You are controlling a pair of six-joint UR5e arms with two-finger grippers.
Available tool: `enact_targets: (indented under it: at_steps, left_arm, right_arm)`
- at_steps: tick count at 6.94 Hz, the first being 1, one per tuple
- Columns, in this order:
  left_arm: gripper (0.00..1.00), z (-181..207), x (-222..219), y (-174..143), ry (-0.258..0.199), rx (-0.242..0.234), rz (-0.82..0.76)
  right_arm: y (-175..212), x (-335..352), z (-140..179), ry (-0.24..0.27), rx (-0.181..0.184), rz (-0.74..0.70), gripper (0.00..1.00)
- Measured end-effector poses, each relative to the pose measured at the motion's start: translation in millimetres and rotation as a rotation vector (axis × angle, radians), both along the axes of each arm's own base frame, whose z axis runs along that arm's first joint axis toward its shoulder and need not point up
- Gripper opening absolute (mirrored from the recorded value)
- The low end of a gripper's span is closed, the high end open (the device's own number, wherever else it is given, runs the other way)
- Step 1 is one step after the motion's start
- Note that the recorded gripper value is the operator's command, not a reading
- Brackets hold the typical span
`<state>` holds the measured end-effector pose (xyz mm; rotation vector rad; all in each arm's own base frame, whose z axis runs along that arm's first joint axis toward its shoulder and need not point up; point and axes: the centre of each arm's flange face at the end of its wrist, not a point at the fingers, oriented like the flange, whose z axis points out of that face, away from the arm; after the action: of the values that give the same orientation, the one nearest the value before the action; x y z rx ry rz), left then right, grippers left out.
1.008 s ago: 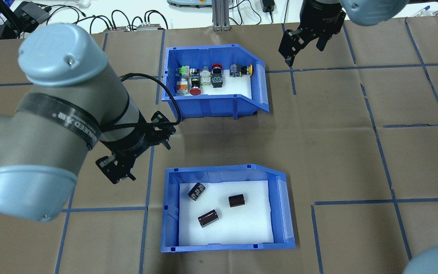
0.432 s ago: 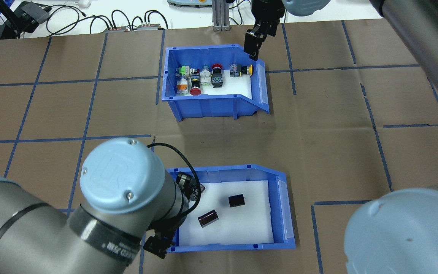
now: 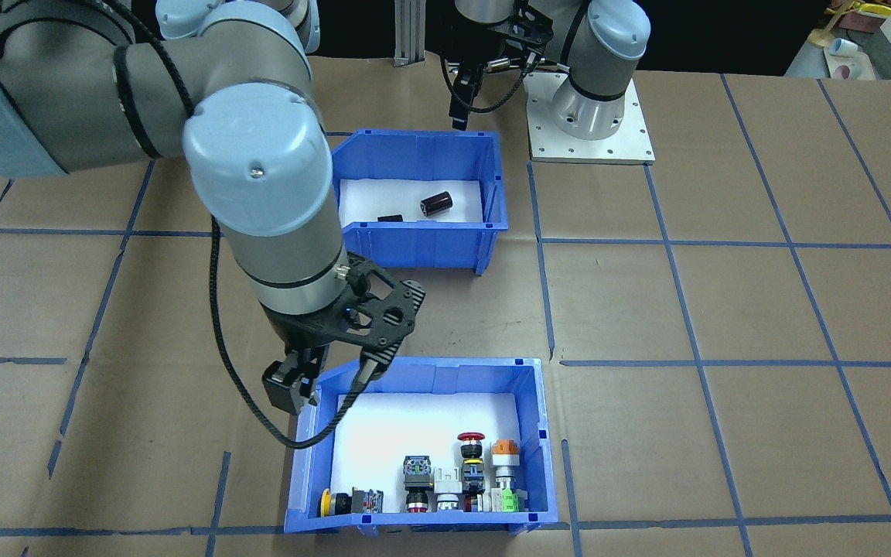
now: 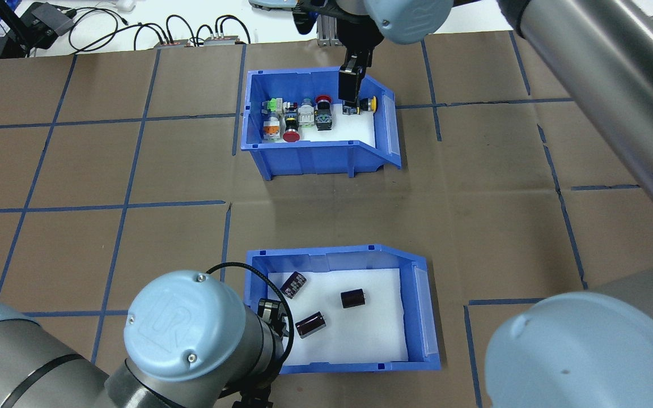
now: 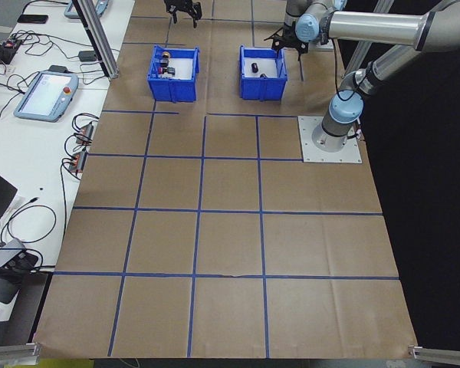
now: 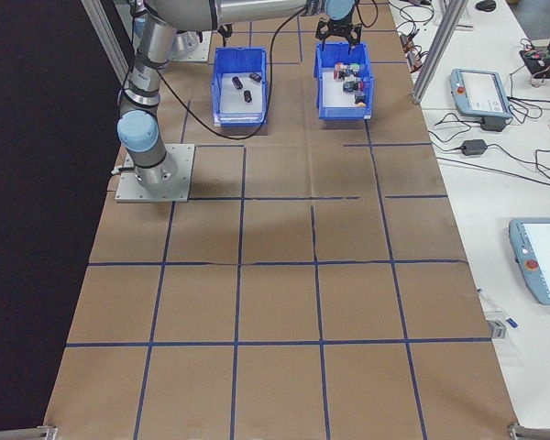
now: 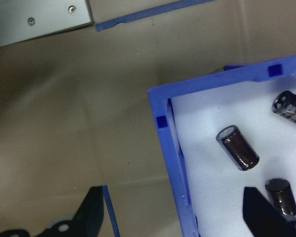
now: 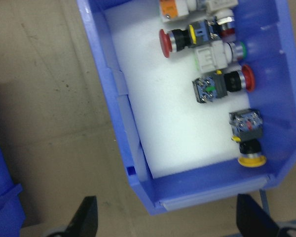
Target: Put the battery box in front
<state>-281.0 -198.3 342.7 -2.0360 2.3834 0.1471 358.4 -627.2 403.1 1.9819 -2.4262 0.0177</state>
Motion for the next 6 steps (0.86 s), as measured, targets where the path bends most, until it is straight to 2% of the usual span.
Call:
enact_targets:
  at_steps: [1, 3, 5, 6]
  left_arm:
    - [0.99, -14.8, -3.6, 6.4, 0.035, -0.017, 0.036]
    - [0.99, -41.1, -9.3, 7.2, 0.107, -0.103, 0.064]
    - [0.98, -56.7, -17.1, 11.9, 0.121, -0.107, 0.056]
    - [0.98, -61.8, -19.4, 13.4, 0.114, -0.093, 0.071]
  right_arm:
    - [12.5, 29.1, -16.8, 0.013, 0.019, 0.093, 1.00]
    - [32.0, 68.7, -56.8, 0.039, 0.077, 0.223, 1.00]
    - [47.6, 94.4, -93.7, 0.058, 0.125, 0.282, 1.00]
    - [51.7, 98.2, -109.8, 0.060, 0.129, 0.288, 1.00]
